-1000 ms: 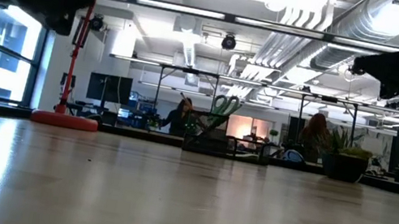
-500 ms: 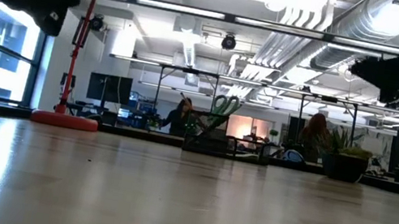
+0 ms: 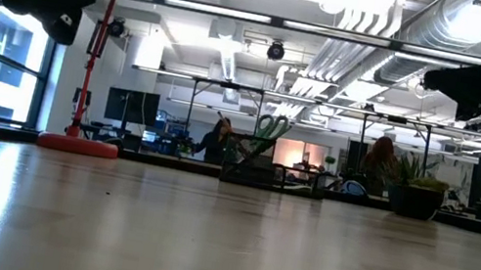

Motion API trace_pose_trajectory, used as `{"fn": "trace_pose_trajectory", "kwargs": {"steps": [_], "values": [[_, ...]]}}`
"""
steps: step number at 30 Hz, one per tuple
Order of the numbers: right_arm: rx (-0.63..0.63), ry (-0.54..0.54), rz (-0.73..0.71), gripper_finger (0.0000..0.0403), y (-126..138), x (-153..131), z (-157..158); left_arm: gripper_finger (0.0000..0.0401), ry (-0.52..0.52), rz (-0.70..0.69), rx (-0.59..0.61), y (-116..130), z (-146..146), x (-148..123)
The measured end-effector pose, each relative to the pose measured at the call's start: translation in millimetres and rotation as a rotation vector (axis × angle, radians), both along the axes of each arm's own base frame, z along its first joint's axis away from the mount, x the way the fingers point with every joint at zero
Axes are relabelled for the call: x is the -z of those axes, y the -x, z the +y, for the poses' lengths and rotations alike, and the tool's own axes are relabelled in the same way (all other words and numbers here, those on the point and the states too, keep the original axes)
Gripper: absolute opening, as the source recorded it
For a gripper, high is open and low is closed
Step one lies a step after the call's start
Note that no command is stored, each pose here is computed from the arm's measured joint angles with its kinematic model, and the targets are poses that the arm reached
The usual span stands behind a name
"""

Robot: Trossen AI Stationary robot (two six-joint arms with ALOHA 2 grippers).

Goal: Pick and place office supplies into organizer
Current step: Return to Home Position

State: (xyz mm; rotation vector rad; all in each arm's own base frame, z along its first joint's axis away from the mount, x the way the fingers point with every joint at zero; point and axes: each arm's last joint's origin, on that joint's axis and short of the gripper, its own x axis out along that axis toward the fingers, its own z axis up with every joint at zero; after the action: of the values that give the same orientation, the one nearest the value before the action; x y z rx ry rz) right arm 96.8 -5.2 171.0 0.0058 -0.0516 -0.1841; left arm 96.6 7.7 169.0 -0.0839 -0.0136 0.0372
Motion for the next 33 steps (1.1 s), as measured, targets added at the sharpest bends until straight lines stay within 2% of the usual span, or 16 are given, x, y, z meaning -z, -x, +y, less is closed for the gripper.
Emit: {"fn": "trace_pose_trajectory", "kwargs": {"steps": [5,10,33], "values": [[0.001,0.001,0.002,0.0,-0.1,0.3,0.0,0.0001,-0.02,0.002,-0.006,0.0,0.2,0.1],[0.001,0.001,0.002,0.0,-0.1,0.3,0.0,0.0001,-0.114,0.009,-0.032,0.0,0.9,0.3],[0.001,0.001,0.003,0.0,-0.1,0.7,0.0,0.0003,-0.103,0.009,-0.032,0.0,0.9,0.3]]}}
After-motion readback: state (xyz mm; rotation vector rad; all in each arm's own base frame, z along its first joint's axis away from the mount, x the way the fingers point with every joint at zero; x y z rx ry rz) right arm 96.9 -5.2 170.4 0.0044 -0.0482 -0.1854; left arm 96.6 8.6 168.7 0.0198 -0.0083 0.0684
